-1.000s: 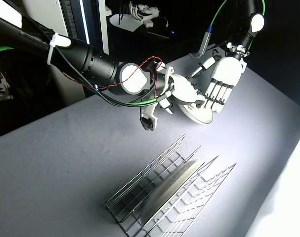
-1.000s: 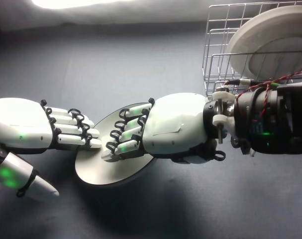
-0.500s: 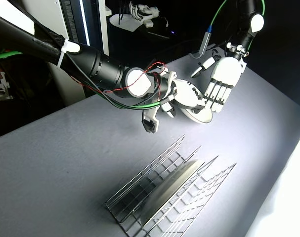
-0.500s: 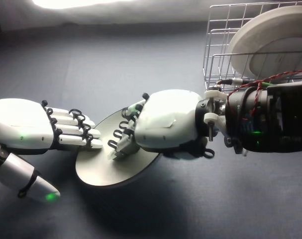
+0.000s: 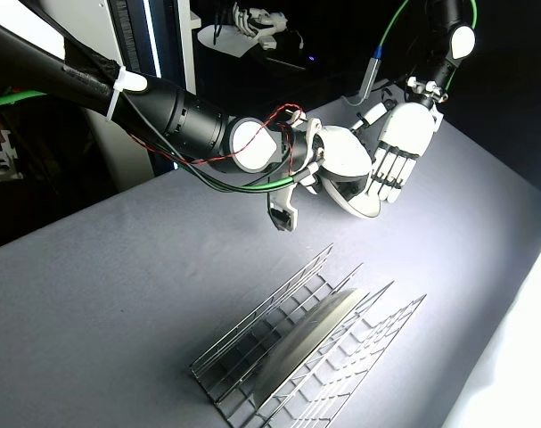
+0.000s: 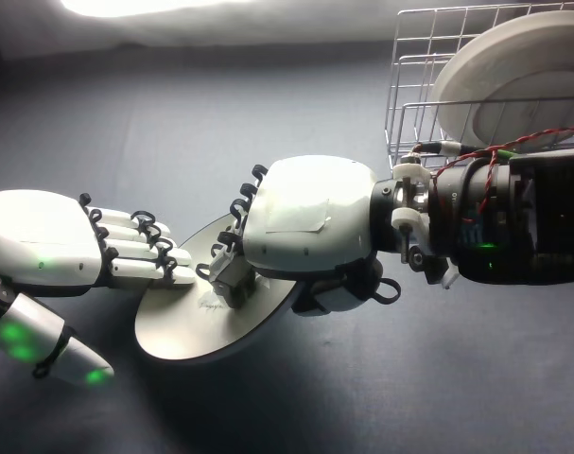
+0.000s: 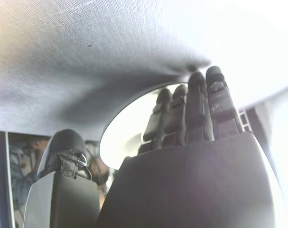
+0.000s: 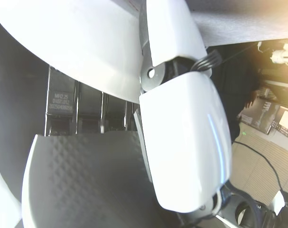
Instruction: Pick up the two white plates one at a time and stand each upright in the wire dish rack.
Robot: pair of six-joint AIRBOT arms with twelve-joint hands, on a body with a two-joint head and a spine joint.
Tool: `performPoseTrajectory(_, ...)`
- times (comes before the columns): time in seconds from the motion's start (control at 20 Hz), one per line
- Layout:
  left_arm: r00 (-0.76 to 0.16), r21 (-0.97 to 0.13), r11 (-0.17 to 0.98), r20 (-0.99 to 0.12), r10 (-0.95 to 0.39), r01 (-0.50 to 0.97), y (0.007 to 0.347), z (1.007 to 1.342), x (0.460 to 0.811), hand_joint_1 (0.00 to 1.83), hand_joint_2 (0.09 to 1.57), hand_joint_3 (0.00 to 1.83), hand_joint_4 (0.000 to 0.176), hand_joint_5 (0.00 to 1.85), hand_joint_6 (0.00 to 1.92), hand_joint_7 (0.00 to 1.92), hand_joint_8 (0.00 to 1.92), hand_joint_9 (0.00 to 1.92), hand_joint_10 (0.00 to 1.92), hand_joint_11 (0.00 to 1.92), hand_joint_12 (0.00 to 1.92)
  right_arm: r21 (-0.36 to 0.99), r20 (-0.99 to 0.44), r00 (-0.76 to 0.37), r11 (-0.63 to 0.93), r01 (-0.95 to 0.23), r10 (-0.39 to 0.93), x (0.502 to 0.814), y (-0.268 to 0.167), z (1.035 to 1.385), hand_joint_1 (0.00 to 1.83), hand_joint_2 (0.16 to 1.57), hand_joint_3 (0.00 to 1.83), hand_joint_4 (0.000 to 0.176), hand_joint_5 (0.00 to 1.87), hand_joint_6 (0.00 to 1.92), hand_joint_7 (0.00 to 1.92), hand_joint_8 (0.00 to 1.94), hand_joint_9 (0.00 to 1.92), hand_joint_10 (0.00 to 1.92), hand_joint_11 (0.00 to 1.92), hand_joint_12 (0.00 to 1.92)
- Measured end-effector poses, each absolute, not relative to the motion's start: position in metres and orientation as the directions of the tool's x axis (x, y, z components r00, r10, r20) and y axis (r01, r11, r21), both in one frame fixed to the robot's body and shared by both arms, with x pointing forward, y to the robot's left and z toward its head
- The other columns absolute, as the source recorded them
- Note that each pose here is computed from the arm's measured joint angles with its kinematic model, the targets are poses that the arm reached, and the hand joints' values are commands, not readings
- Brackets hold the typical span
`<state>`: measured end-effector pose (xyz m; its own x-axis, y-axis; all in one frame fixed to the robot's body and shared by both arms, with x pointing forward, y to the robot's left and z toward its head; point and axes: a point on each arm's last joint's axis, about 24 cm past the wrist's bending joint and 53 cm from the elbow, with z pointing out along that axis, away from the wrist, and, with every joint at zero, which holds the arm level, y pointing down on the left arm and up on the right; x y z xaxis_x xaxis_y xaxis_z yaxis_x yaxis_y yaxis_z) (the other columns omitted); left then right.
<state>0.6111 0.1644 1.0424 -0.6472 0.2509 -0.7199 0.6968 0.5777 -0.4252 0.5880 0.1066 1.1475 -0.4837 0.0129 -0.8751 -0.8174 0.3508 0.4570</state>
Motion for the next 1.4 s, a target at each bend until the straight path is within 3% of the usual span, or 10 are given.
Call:
performPoseTrajectory(0.25, -0.607, -0.398, 0.541, -0.742, 0.285, 0.741, 0.156, 1.053, 0.611, 0.00, 1.12, 0.00, 0.000, 0.09, 0.01, 0.07, 0.01, 0.05, 0.01, 0.04, 0.02, 0.454, -0.880, -0.475, 0.329, -0.828, 0.021, 0.582, 0.097, 1.157, 1.39, 1.06, 0.00, 0.000, 0.98, 1.00, 1.17, 0.60, 1.03, 0.98, 0.96, 0.98)
performPoseTrajectory(0.4, -0.582, -0.385, 0.521, -0.761, 0.288, 0.762, 0.150, 1.064, 0.612, 0.00, 1.13, 0.00, 0.000, 0.08, 0.01, 0.07, 0.01, 0.05, 0.01, 0.03, 0.02, 0.474, -0.873, -0.486, 0.319, -0.821, 0.046, 0.576, 0.089, 1.168, 1.39, 1.07, 0.00, 0.000, 0.96, 0.98, 1.12, 0.70, 1.04, 0.98, 0.95, 0.98)
performPoseTrajectory(0.5, -0.558, -0.357, 0.537, -0.785, 0.271, 0.764, 0.157, 1.080, 0.623, 0.00, 1.13, 0.00, 0.000, 0.08, 0.01, 0.07, 0.01, 0.05, 0.01, 0.02, 0.02, 0.479, -0.871, -0.488, 0.317, -0.818, 0.059, 0.573, 0.083, 1.177, 1.40, 1.05, 0.00, 0.000, 0.99, 0.93, 1.16, 0.62, 1.10, 0.89, 1.00, 0.93)
performPoseTrajectory(0.65, -0.527, -0.336, 0.549, -0.817, 0.234, 0.765, 0.161, 1.102, 0.635, 0.00, 1.13, 0.00, 0.000, 0.10, 0.01, 0.09, 0.01, 0.07, 0.01, 0.05, 0.03, 0.490, -0.867, -0.491, 0.318, -0.812, 0.082, 0.570, 0.078, 1.190, 1.39, 1.08, 0.00, 0.000, 0.93, 1.02, 1.08, 0.78, 1.04, 1.00, 0.97, 0.96)
performPoseTrajectory(0.75, -0.516, -0.334, 0.548, -0.828, 0.218, 0.767, 0.162, 1.112, 0.639, 0.00, 1.13, 0.00, 0.000, 0.08, 0.00, 0.06, 0.00, 0.04, 0.00, 0.02, 0.03, 0.527, -0.847, -0.517, 0.310, -0.791, 0.120, 0.567, 0.073, 1.202, 1.39, 1.07, 0.00, 0.000, 0.97, 1.00, 1.11, 0.70, 1.05, 0.96, 0.96, 0.95)
performPoseTrajectory(1.1, -0.486, -0.293, 0.565, -0.844, 0.225, 0.771, 0.184, 1.127, 0.641, 0.00, 1.13, 0.00, 0.000, 0.08, 0.01, 0.07, 0.01, 0.05, 0.01, 0.03, 0.04, 0.692, -0.721, -0.632, 0.246, -0.679, 0.282, 0.561, 0.049, 1.237, 1.38, 1.09, 0.00, 0.000, 0.94, 1.07, 1.07, 0.76, 0.98, 1.05, 0.93, 1.03)
performPoseTrajectory(1.15, -0.479, -0.285, 0.562, -0.846, 0.233, 0.776, 0.185, 1.129, 0.640, 0.00, 1.13, 0.00, 0.000, 0.06, 0.00, 0.06, 0.00, 0.04, 0.00, 0.01, 0.03, 0.704, -0.709, -0.641, 0.241, -0.668, 0.295, 0.560, 0.047, 1.239, 1.39, 1.08, 0.00, 0.000, 0.96, 1.03, 1.11, 0.68, 1.01, 1.01, 0.96, 1.01)
performPoseTrajectory(1.3, -0.465, -0.269, 0.570, -0.855, 0.229, 0.776, 0.194, 1.140, 0.641, 0.00, 1.13, 0.00, 0.000, 0.06, 0.00, 0.05, 0.00, 0.04, 0.00, 0.00, 0.04, 0.745, -0.664, -0.664, 0.221, -0.630, 0.345, 0.561, 0.036, 1.249, 1.38, 1.10, 0.00, 0.000, 0.91, 1.09, 1.05, 0.82, 0.98, 1.07, 0.91, 1.04)
performPoseTrajectory(1.4, -0.471, -0.271, 0.577, -0.852, 0.229, 0.771, 0.197, 1.141, 0.641, 0.00, 1.13, 0.00, 0.000, 0.09, 0.01, 0.08, 0.01, 0.06, 0.01, 0.03, 0.05, 0.773, -0.628, -0.679, 0.206, -0.600, 0.379, 0.563, 0.030, 1.254, 1.38, 1.09, 0.00, 0.000, 0.92, 1.07, 1.06, 0.80, 0.99, 1.05, 0.92, 1.04)
